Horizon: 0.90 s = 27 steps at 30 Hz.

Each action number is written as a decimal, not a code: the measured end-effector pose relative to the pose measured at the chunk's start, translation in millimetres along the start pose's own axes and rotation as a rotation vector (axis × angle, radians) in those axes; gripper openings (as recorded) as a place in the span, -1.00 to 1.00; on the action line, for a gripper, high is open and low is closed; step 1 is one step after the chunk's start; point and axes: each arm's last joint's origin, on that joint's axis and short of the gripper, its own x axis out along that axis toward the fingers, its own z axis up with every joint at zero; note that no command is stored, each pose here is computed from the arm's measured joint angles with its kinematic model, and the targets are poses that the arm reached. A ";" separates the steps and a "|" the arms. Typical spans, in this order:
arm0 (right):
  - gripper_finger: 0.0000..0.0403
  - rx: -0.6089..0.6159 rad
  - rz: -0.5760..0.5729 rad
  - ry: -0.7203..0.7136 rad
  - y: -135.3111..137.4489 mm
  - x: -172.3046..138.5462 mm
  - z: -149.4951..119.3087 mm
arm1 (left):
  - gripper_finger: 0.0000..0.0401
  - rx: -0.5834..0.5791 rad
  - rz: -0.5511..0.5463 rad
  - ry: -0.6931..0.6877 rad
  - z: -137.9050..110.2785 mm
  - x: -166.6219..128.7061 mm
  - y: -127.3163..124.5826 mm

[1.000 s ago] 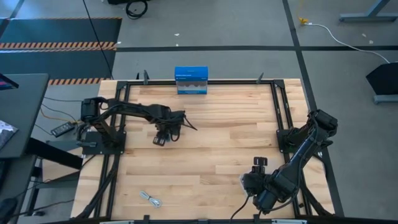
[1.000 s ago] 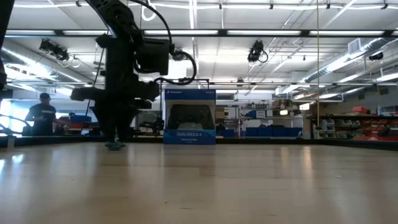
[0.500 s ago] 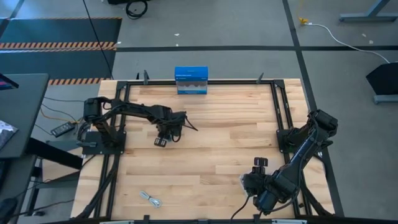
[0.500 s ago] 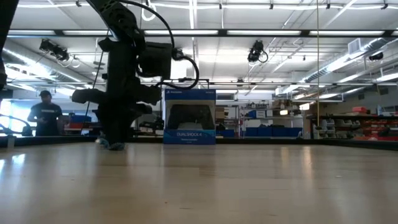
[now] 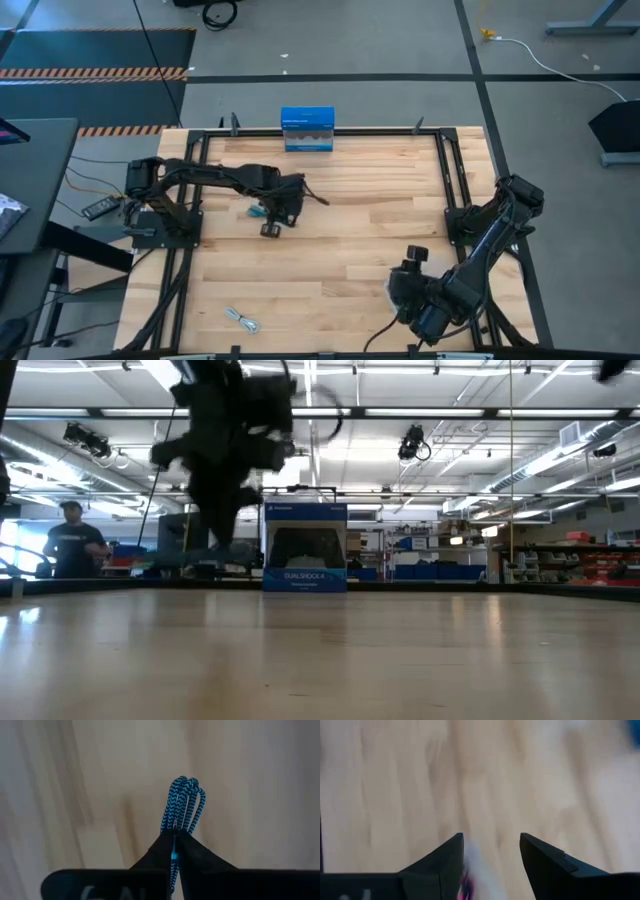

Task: Pick and place USB-C Cables
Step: Put the light blue charger cable into the transparent bin

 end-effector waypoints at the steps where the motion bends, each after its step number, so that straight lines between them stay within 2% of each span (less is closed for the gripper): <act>1: -0.01 0.004 -0.013 -0.055 -1.2 -4.7 3.9 | -0.93 0.012 0.000 -0.058 9.4 -10.4 -2.1; 5: -0.02 0.032 -0.082 -0.268 -2.2 -15.7 17.6 | -0.93 0.041 0.022 -0.243 38.8 -49.9 -12.1; 11: -0.02 0.086 -0.208 -0.501 -4.7 -16.8 30.3 | -0.92 0.103 0.037 -0.559 73.3 -112.3 -35.3; 16: -0.02 0.103 -0.333 -0.758 4.1 -29.2 35.2 | -0.92 0.136 -0.018 -0.761 87.0 -136.4 -54.8; 21: -0.02 0.089 -0.358 -0.770 6.0 -28.2 44.0 | -0.92 0.137 -0.044 -0.775 90.7 -134.4 -65.6; 27: -0.02 0.083 -0.319 -0.707 2.3 -18.1 61.4 | -0.92 0.173 -0.050 -0.929 103.6 -142.4 -81.9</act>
